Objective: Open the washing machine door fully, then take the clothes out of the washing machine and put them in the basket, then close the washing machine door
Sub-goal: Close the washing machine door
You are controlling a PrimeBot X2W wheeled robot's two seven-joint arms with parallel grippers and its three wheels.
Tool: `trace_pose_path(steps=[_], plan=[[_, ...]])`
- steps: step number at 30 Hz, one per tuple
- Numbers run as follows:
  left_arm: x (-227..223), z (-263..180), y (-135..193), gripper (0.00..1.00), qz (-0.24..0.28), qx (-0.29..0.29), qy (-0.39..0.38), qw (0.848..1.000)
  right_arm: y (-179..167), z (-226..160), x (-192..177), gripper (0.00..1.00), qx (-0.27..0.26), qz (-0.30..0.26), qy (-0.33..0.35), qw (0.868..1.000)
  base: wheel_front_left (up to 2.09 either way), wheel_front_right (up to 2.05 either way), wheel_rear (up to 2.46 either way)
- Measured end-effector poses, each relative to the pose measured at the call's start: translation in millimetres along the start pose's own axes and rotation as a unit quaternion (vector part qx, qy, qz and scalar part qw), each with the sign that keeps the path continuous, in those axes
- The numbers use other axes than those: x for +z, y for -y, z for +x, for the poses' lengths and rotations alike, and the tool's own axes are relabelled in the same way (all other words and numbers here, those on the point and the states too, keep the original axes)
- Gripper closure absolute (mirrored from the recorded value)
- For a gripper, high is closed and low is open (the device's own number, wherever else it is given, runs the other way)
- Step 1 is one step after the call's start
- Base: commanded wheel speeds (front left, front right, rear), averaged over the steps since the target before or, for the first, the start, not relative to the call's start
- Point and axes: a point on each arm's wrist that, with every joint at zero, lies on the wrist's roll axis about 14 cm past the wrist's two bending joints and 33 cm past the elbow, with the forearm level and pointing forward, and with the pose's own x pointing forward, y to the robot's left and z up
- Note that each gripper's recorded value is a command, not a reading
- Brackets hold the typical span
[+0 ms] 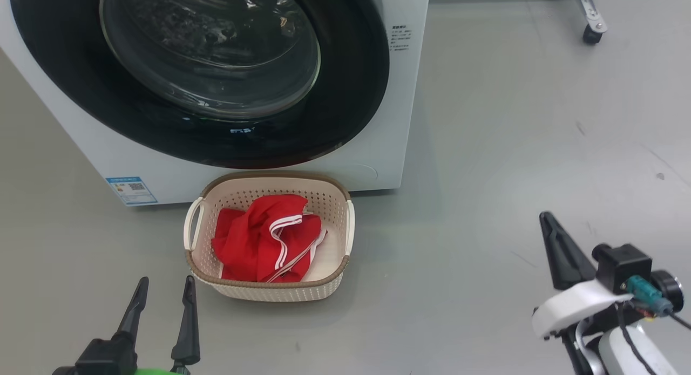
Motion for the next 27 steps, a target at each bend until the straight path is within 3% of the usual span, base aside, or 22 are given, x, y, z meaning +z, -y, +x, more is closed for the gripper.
trace_pose_path(steps=[6,27], plan=[[1.4,3.9,-1.7,0.0,-0.004,0.007,0.003,1.0,-11.8,31.5,19.9,1.0,0.036,-0.009,0.02,0.999,0.0,0.0,0.0],[2.5,23.3,-22.8,0.0,-0.012,0.051,0.008,0.999,-105.4,161.7,63.9,1.0,0.185,0.003,0.036,0.982,0.0,0.0,0.0]])
